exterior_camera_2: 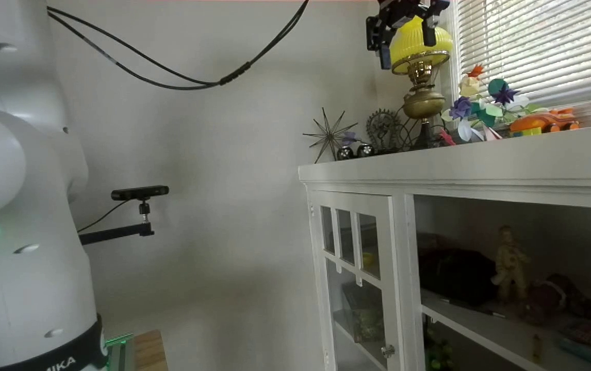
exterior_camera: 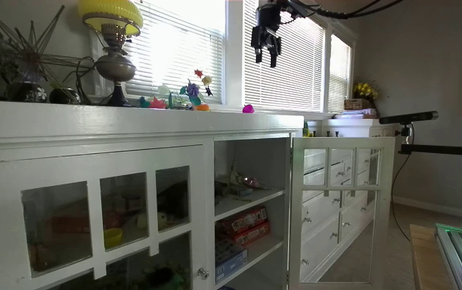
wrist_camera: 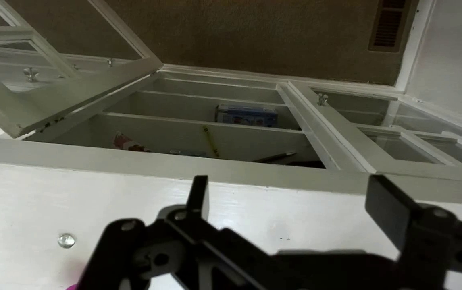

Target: Place the purple bowl on its side.

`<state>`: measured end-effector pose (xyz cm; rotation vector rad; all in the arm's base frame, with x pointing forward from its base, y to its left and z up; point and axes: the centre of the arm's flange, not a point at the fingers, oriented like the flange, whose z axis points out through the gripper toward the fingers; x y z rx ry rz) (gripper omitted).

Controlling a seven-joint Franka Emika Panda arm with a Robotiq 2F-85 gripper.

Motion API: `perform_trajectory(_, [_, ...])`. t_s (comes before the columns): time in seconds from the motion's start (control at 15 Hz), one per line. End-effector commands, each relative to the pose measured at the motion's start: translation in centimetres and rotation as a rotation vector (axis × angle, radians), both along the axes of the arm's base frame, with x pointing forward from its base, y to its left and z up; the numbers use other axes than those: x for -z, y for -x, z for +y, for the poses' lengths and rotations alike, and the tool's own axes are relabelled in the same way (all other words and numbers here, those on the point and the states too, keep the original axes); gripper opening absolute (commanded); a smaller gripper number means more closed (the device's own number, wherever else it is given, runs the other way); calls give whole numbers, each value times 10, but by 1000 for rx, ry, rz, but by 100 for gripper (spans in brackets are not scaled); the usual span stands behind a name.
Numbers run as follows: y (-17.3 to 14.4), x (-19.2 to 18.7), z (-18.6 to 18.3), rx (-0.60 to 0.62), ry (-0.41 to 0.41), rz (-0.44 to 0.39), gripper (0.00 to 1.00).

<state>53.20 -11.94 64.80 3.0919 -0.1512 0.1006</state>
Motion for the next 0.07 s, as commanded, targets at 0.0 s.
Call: perform_trajectory(0.0, [0,0,0,0,0,0,100])
